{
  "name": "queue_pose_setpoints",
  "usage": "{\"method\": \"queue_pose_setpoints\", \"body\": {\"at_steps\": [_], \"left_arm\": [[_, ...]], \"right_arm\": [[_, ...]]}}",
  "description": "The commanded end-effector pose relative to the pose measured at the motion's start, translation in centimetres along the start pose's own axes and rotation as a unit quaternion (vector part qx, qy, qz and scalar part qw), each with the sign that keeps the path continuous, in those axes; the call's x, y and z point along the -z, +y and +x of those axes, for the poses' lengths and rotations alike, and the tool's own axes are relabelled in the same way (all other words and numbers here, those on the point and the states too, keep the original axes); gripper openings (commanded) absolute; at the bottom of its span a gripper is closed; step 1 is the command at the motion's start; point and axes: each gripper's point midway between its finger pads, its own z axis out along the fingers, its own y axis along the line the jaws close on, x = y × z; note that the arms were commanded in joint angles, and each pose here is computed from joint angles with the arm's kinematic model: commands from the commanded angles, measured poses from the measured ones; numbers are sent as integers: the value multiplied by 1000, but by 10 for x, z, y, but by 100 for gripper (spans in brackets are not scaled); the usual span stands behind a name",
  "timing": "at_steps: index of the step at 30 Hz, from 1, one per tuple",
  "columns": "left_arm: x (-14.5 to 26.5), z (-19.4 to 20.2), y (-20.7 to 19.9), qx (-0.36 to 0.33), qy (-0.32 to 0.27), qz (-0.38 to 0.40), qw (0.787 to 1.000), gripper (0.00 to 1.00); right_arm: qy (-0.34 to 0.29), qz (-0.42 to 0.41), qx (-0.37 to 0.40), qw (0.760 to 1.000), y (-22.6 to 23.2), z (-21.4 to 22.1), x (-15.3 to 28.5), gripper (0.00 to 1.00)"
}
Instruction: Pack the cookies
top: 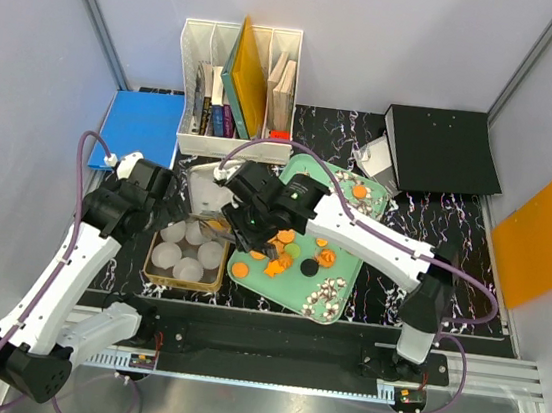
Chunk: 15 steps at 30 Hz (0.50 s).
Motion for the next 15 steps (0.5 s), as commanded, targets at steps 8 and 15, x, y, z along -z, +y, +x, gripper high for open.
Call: {"method": "queue_pose_setpoints", "body": {"at_steps": [8, 15], "left_arm": [[3, -9, 0, 8, -19, 3, 1000, 99], [0, -2, 2, 5, -11, 2, 1000, 99]], "right_arm": [[-20, -35, 38, 998, 20, -33, -20, 33], [-18, -28, 49, 998, 18, -39, -33, 34]]}}
